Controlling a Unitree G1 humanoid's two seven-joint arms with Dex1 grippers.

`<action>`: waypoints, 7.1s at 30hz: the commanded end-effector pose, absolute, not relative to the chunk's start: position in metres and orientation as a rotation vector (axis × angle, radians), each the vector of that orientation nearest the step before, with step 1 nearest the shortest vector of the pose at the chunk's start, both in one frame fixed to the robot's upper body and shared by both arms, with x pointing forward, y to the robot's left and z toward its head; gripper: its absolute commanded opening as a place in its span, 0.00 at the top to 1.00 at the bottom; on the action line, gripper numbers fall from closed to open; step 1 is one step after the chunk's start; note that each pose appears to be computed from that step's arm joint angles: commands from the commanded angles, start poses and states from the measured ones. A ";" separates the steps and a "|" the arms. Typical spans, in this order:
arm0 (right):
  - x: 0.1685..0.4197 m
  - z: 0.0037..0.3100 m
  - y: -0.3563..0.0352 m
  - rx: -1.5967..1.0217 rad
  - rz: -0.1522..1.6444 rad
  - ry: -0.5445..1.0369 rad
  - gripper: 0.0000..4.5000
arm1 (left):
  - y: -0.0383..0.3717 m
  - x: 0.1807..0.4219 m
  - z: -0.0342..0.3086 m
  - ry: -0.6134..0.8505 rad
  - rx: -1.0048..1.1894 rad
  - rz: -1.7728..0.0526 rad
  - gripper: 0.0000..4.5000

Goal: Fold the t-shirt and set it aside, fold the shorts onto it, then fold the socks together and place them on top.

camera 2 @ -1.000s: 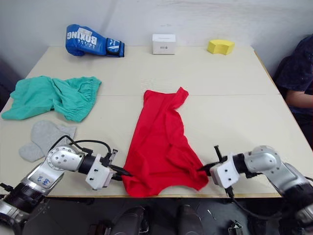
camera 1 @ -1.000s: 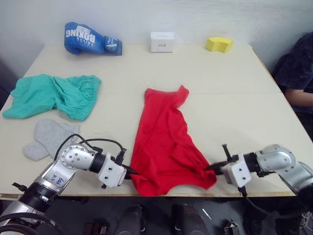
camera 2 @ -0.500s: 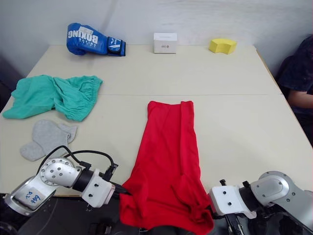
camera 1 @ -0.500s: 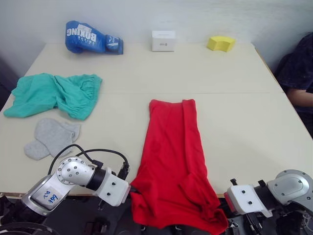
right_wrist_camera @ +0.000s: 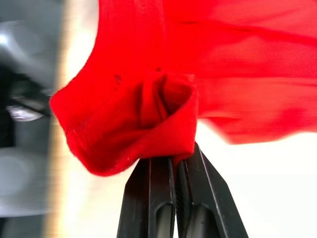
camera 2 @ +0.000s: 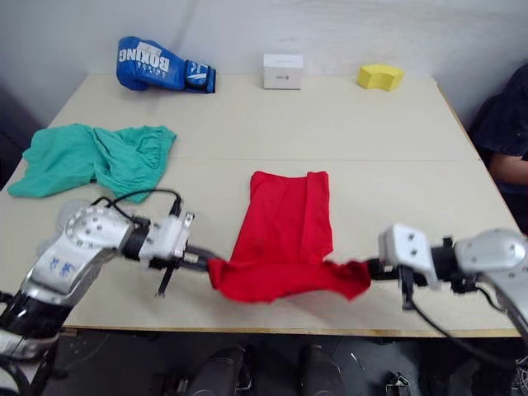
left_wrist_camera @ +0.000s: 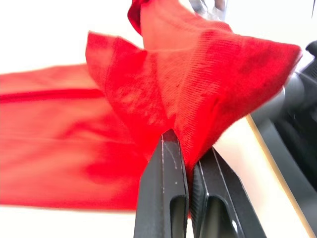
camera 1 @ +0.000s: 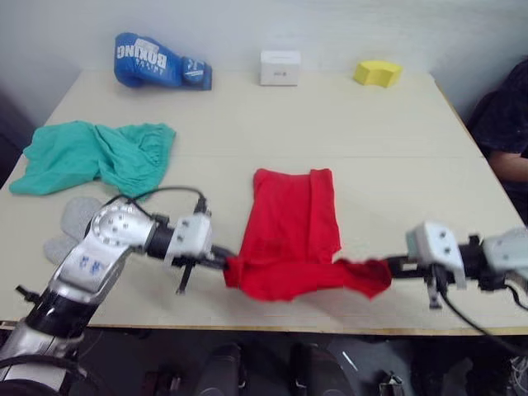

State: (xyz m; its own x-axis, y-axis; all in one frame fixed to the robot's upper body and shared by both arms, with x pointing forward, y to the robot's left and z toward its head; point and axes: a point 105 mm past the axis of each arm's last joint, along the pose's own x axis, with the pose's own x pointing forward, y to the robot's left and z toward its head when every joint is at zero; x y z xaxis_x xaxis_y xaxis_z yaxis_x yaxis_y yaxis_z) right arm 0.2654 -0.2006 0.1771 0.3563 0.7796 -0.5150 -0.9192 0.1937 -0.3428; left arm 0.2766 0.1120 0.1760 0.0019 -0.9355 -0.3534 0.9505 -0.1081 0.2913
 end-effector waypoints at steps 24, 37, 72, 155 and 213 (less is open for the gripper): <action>0.428 0.178 -0.201 -0.648 0.723 0.016 1.00 | 0.109 0.433 0.177 0.019 0.332 -0.998 1.00; 0.444 0.181 -0.185 -0.458 0.659 0.010 0.85 | 0.112 0.443 0.169 0.051 0.308 -0.886 0.89; 0.315 0.154 -0.129 -0.705 1.041 -0.232 0.00 | 0.116 0.370 0.164 -0.204 0.687 -1.211 0.00; 0.212 0.105 -0.104 -0.569 1.286 -0.117 1.00 | 0.109 0.232 0.103 0.006 0.421 -1.285 0.99; 0.400 0.115 -0.179 -0.338 0.648 -0.095 1.00 | 0.117 0.278 0.082 0.019 0.372 -1.106 0.99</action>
